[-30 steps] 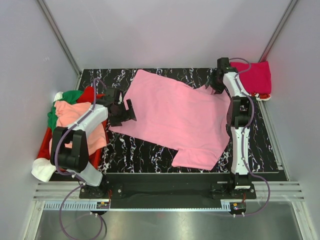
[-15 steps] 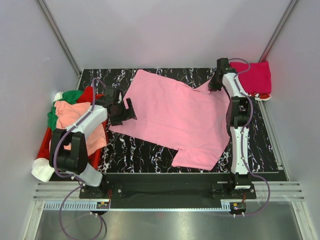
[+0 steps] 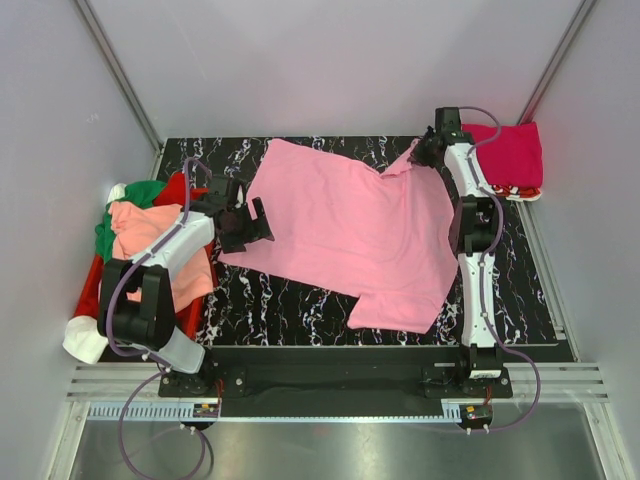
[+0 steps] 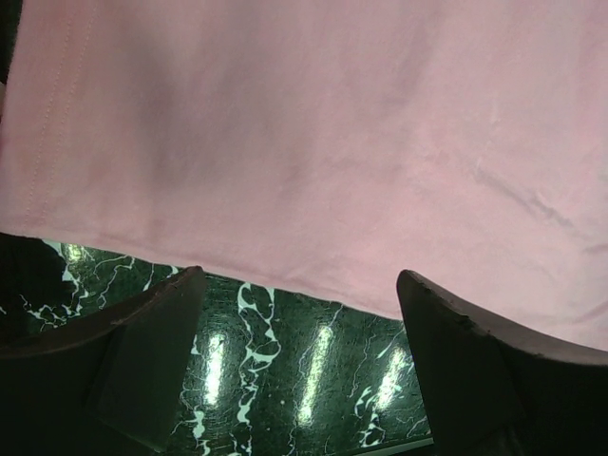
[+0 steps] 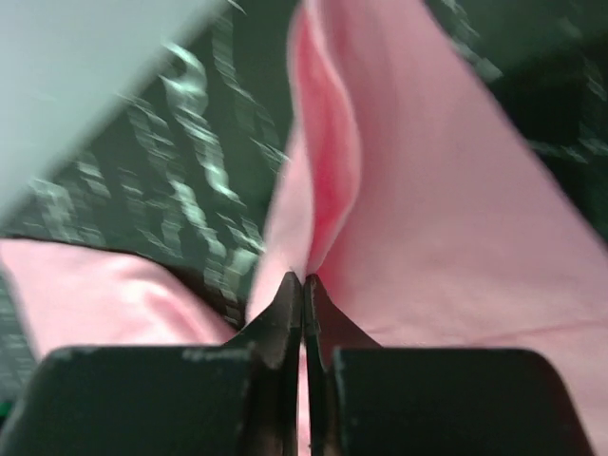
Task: Fold and stack the t-shirts
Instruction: Flatten the tshirt out
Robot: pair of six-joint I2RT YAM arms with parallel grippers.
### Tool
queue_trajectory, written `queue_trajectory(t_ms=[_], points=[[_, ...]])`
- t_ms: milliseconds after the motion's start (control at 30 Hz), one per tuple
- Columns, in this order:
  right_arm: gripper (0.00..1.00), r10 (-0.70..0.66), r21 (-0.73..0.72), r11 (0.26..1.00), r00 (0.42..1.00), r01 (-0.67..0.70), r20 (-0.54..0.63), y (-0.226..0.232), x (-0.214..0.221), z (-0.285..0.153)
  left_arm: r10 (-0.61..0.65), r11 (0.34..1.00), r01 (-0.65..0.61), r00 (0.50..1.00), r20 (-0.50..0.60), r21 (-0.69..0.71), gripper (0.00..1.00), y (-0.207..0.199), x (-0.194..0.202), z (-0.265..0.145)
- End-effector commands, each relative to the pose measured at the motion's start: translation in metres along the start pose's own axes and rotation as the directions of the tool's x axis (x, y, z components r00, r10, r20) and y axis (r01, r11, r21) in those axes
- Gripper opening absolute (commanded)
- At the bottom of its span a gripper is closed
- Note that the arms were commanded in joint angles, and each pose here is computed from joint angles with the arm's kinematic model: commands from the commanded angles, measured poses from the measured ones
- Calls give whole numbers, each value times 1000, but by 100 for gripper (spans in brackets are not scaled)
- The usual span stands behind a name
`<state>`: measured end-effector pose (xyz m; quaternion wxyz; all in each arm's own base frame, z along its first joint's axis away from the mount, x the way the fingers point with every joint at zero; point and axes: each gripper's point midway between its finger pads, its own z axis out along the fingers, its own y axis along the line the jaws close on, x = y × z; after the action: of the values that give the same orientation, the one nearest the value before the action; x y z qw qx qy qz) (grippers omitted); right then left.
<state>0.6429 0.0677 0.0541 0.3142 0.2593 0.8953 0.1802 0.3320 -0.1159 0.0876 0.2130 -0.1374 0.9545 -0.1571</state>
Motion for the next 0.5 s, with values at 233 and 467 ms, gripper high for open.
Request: queue_trajectory(t_ms=[233,467], points=[[1,391,-495,829,902,-259,184,97,-79,22,12,1000,-12,1000,24,22,88,-6,-7,-6],[97,411,-671,737,843,-84,346,157,-78,23,10,1000,-10,1000,8,6,88,-3,-6,0]])
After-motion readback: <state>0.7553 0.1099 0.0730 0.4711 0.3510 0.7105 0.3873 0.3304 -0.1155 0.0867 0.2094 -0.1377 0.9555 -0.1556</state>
